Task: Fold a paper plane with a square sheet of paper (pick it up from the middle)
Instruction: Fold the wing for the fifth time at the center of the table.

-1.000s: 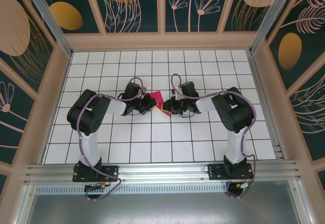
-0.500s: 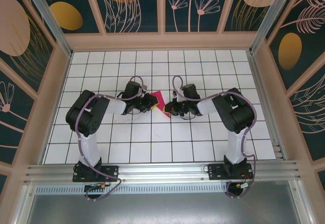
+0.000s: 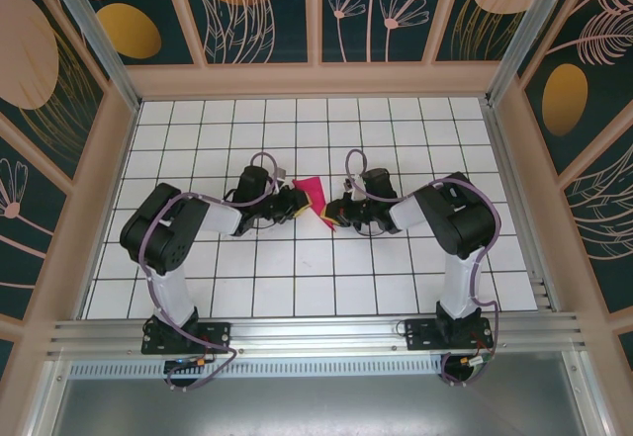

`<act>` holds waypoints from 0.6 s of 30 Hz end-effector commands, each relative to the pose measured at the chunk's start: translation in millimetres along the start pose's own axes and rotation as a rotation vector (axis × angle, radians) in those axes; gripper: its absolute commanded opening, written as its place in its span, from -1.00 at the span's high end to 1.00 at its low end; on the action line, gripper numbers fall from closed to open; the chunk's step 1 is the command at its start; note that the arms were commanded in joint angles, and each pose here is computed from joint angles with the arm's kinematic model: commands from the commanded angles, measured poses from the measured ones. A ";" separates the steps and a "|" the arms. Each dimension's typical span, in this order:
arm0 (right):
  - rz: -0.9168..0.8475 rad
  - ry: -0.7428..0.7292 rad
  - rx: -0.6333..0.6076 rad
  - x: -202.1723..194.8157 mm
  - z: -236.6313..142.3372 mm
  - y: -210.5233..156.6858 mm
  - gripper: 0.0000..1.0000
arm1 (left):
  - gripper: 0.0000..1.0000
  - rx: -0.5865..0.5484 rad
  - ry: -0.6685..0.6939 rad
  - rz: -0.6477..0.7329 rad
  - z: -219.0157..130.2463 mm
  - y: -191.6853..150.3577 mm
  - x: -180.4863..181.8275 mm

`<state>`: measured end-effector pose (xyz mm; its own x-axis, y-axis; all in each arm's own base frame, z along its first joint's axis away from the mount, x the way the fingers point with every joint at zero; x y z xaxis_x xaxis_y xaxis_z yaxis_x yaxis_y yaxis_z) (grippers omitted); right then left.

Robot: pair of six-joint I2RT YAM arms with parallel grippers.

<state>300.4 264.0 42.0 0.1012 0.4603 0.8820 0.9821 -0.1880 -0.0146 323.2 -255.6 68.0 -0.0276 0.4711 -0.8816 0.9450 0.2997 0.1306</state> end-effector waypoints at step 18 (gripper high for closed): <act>0.055 -0.116 0.019 -30.4 -0.8 -5.9 1.00 | 0.74 0.052 0.000 -0.015 26.5 -5.3 6.2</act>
<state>300.4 264.0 41.3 0.0985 0.4683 0.8780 0.9832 -0.1819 -0.0132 323.5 -270.4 49.6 -0.0505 0.4736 -0.8793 0.9569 0.2752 0.0933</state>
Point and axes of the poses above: each hand's point on the last joint's axis, 136 mm out from that joint toward the fingers, its own z axis out along the fingers, its own x axis along the line the jaws close on, y = z × x, the point moved 4 cm from there along -z, back along the fingers, and after that the axes turned 4 degrees about z, right-handed, at the moved point
